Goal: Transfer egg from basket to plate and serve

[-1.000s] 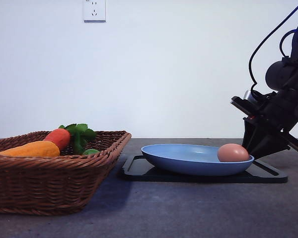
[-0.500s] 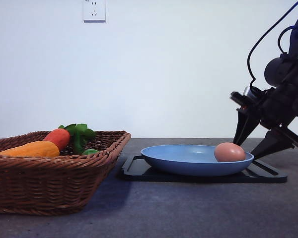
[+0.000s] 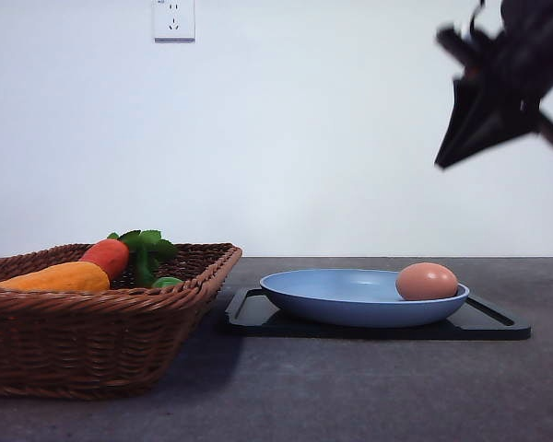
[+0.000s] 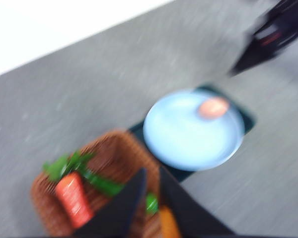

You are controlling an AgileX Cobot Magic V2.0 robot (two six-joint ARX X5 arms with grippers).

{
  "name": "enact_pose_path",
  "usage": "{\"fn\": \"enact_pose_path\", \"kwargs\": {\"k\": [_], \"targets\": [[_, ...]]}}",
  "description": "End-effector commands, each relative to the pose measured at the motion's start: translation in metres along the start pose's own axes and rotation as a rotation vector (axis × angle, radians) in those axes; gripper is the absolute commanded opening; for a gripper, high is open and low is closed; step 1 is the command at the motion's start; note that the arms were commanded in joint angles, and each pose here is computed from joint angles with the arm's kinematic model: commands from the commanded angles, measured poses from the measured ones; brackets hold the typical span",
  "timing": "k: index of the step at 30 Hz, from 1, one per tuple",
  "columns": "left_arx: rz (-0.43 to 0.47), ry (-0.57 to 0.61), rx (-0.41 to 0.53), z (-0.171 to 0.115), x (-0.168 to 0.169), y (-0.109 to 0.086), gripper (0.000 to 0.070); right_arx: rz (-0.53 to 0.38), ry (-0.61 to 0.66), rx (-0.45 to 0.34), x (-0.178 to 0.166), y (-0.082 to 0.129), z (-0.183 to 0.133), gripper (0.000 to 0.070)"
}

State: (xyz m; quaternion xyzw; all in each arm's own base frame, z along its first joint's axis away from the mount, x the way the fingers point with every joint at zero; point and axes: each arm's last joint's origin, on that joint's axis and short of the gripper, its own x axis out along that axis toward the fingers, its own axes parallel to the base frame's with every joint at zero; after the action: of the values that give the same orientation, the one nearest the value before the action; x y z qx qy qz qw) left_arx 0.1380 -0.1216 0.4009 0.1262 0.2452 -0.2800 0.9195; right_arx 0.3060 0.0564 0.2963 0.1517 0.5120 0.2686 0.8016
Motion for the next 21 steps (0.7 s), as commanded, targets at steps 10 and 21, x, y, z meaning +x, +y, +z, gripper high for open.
{"fn": "enact_pose_path", "kwargs": {"k": [10, 21], "targets": [[0.161, 0.117, -0.128, -0.036, 0.038, 0.030, 0.0000, -0.390, -0.170, -0.293, -0.036, 0.066, -0.067, 0.0000], [0.191, -0.095, -0.296, -0.097, 0.042, 0.029, 0.0000, -0.426, -0.539, -0.306, -0.025, 0.054, -0.147, 0.0000]]}}
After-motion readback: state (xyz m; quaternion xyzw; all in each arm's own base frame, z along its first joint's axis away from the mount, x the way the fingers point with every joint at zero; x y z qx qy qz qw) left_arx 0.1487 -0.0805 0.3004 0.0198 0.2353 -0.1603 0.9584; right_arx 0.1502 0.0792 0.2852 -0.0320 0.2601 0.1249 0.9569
